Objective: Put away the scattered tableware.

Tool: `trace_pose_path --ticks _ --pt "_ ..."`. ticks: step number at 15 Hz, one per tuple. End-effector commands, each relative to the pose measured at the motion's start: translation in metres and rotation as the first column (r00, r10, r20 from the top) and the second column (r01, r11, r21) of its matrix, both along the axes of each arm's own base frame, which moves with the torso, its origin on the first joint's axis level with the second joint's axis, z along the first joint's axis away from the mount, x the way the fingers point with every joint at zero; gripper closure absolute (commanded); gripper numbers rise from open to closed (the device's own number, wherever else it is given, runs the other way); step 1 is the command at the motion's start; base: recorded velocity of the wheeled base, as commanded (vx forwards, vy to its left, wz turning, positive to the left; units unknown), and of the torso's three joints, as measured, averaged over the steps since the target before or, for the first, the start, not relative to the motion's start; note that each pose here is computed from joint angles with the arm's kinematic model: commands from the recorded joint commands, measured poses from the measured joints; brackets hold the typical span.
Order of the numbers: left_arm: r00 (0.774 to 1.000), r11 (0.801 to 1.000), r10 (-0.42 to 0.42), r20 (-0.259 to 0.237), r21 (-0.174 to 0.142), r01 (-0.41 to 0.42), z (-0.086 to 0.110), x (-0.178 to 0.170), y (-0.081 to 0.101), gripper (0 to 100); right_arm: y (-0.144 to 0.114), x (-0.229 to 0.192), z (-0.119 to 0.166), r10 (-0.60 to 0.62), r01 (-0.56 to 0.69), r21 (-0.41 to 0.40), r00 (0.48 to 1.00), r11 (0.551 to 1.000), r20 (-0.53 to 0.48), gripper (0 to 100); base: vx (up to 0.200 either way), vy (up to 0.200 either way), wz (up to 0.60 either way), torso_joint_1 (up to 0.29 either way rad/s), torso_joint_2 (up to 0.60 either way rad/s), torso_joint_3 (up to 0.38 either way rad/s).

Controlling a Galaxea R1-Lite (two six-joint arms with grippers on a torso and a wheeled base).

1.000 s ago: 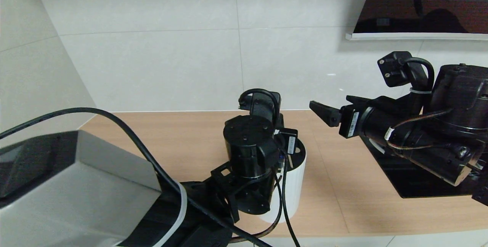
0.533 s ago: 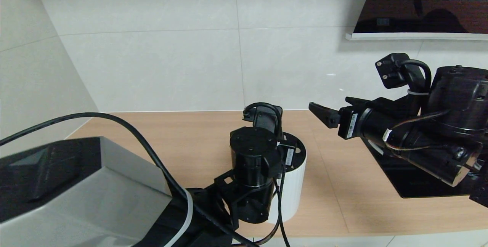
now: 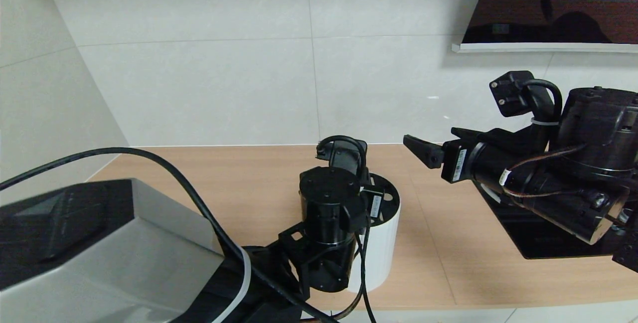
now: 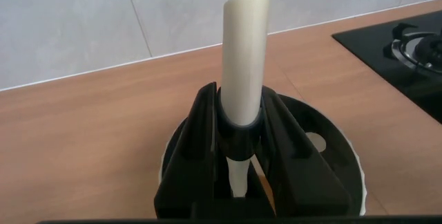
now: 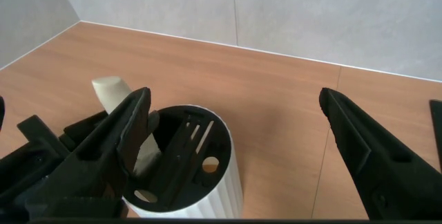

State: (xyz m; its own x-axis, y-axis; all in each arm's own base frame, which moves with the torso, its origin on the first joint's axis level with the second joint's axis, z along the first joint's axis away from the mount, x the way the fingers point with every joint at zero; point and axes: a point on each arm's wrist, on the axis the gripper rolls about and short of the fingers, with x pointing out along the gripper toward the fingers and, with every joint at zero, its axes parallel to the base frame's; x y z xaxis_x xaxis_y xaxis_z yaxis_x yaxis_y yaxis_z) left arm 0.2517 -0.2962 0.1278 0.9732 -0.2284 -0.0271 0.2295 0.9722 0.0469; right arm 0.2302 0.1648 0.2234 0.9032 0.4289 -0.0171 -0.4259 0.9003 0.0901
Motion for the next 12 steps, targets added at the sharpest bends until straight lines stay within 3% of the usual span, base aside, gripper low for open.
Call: trace_pose_path --ticks 1,8,10,12 --pt "1.0 1.0 0.001 0.001 -0.003 -0.001 0.001 0.0 0.0 0 0.0 0.0 0.0 0.0 0.0 0.0 1.0 1.0 0.0 0 0.0 0.0 0.0 0.0 0.0 0.0" --pt "1.0 1.0 0.001 0.006 -0.013 -0.001 0.005 -0.001 0.002 0 0.0 0.0 0.001 -0.002 0.002 0.001 1.0 1.0 0.002 0 0.0 0.0 0.0 0.0 0.0 0.0" --pt "0.999 0.997 0.004 0.04 -0.08 -0.001 0.029 -0.007 0.01 0 -0.001 -0.001 0.003 0.001 -0.001 0.009 1.0 1.0 0.01 0 0.0 0.0 0.0 0.0 0.0 0.0" --pt "0.996 0.988 -0.001 0.094 -0.154 0.015 0.065 -0.021 0.029 0 -0.002 -0.002 0.007 0.001 -0.002 0.019 1.0 1.0 0.02 0 0.0 0.0 0.0 0.0 0.0 0.0"
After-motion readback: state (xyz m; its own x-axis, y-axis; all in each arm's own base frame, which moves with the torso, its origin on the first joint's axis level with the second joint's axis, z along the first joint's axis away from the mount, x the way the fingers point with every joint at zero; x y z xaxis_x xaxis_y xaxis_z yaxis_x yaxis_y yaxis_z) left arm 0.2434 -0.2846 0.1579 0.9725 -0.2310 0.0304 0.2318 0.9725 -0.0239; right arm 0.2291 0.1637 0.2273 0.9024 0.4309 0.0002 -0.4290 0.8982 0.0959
